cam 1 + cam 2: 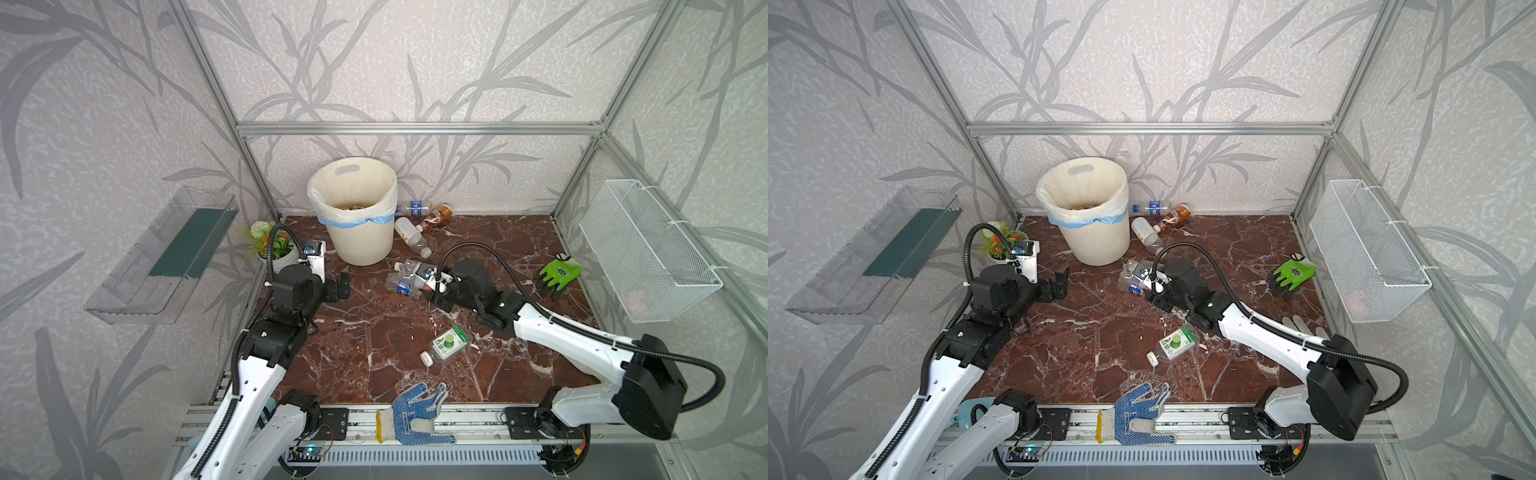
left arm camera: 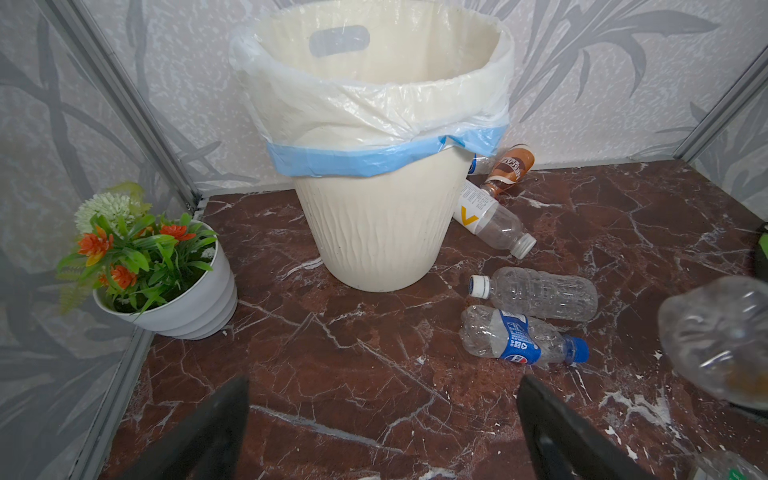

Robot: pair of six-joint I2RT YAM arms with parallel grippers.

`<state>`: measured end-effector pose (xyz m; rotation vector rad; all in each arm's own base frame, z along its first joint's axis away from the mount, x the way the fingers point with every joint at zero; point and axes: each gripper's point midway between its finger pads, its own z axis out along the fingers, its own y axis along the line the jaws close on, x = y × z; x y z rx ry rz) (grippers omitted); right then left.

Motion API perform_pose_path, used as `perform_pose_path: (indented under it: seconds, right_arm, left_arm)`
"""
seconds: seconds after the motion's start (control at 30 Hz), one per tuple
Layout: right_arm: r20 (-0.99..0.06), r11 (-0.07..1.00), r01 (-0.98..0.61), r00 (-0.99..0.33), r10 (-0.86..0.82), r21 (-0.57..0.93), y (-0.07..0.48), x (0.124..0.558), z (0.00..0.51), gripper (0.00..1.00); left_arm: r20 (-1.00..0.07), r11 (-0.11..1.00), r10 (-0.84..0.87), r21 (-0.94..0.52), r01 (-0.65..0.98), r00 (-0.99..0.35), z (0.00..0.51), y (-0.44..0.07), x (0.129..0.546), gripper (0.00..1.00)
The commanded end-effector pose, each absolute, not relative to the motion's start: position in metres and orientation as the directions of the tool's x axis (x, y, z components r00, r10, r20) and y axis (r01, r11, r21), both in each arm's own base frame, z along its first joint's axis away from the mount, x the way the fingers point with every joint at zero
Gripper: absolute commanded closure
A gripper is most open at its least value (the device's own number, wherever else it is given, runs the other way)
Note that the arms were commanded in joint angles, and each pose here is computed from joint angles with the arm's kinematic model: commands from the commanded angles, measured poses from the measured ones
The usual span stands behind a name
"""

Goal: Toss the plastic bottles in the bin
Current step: 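Lift the red-label bottle with the right gripper and carry it over the bin, then open right gripper over the bin while left gripper moves to lime-label bottle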

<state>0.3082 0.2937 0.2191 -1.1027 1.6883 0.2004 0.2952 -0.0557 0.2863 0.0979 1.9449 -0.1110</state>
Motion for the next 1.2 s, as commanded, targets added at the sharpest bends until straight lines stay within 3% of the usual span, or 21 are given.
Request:
perform_pose_path:
  seconds: [0.0, 0.2, 0.37, 0.53, 0.6, 0.67, 0.77, 0.87, 1.17]
  right_arm:
    - [-0.931, 0.703, -0.629, 0.102, -0.349, -0.332, 0.283, 0.316, 0.284, 0.41]
    - [-0.954, 0.806, -0.524, 0.257, -0.157, -0.274, 0.254, 0.301, 0.351, 0.40]
    - [-0.918, 0.805, -0.530, 0.393, -0.044, -0.265, 0.268, 0.304, 0.418, 0.40]
    - [-0.968, 0.716, -0.687, 0.240, 0.066, -0.121, 0.345, 0.377, 0.515, 0.40]
    - [-0.983, 0.692, -0.715, 0.180, 0.048, -0.097, 0.383, 0.419, 0.527, 0.37]
    - [-0.988, 0.674, -0.737, 0.137, 0.075, -0.051, 0.392, 0.443, 0.534, 0.28]
    - [-0.990, 0.667, -0.745, 0.111, 0.085, -0.026, 0.390, 0.458, 0.526, 0.12]
    - [-0.987, 0.674, -0.737, 0.142, 0.081, -0.051, 0.384, 0.452, 0.525, 0.04]
    - [-0.987, 0.737, -0.673, 0.150, 0.057, -0.059, 0.314, 0.413, 0.512, 0.02]
  left_arm:
    - [-0.940, 0.982, 0.015, -0.051, 0.183, -0.340, 0.290, -0.065, 0.293, 0.01]
    - [-0.947, 0.974, 0.020, -0.054, 0.219, -0.322, 0.294, -0.071, 0.290, 0.01]
    - [-0.952, 0.970, 0.021, -0.054, 0.235, -0.305, 0.298, -0.073, 0.288, 0.01]
    - [-0.957, 0.969, 0.025, -0.047, 0.240, -0.290, 0.300, -0.072, 0.284, 0.01]
    - [-0.958, 0.973, 0.027, -0.040, 0.226, -0.286, 0.302, -0.069, 0.282, 0.01]
    - [-0.961, 0.976, 0.032, -0.030, 0.217, -0.276, 0.306, -0.066, 0.277, 0.01]
    - [-0.962, 0.970, 0.002, -0.064, 0.236, -0.272, 0.312, -0.068, 0.263, 0.01]
    - [-0.953, 0.964, -0.047, -0.122, 0.236, -0.300, 0.299, -0.069, 0.253, 0.01]
    - [-0.940, 0.921, -0.040, -0.166, 0.352, -0.339, 0.293, -0.095, 0.257, 0.01]
